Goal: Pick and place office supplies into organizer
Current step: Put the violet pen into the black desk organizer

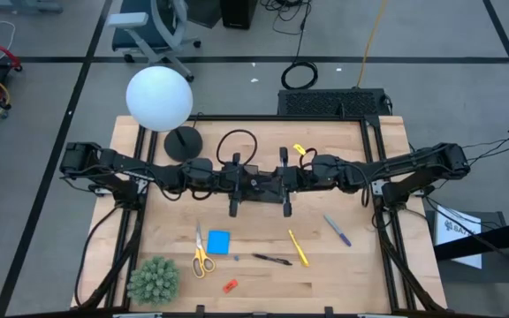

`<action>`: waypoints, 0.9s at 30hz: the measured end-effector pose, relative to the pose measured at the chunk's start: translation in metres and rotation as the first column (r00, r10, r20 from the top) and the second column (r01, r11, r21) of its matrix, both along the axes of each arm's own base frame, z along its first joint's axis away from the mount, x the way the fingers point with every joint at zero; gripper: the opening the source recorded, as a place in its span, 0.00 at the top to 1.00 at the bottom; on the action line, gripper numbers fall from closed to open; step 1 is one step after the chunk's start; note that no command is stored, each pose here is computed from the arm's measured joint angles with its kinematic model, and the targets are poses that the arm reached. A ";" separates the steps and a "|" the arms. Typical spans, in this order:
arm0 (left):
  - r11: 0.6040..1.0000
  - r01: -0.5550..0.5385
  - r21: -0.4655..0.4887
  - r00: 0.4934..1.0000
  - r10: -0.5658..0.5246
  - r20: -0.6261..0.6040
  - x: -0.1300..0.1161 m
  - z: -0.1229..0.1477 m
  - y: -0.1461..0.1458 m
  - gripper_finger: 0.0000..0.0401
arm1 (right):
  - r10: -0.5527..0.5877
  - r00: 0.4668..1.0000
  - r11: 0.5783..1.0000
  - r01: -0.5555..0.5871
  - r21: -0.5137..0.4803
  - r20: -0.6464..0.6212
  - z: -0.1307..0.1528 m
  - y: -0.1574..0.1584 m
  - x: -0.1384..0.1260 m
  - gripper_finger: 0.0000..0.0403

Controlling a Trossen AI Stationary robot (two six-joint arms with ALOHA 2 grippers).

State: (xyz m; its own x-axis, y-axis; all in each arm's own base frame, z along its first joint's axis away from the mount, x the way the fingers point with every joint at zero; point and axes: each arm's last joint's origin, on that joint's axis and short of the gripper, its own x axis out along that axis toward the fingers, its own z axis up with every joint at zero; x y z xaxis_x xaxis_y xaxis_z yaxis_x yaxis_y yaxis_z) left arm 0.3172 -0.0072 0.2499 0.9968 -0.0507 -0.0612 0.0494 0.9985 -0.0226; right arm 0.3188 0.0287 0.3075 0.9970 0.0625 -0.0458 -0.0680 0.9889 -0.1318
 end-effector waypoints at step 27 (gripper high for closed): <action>1.000 -0.001 0.023 1.000 0.001 -0.008 0.000 -0.001 -0.001 0.90 | -0.047 0.999 0.998 0.048 0.028 -0.019 -0.001 -0.001 0.000 0.79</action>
State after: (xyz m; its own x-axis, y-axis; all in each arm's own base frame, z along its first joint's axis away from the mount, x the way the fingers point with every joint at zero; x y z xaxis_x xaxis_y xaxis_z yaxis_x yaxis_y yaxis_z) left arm 0.3171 -0.0083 0.2490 0.9964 -0.0484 -0.0703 0.0485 0.9988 0.0000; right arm 0.3186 0.0275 0.3060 0.9979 0.0167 -0.0626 -0.0231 0.9945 -0.1026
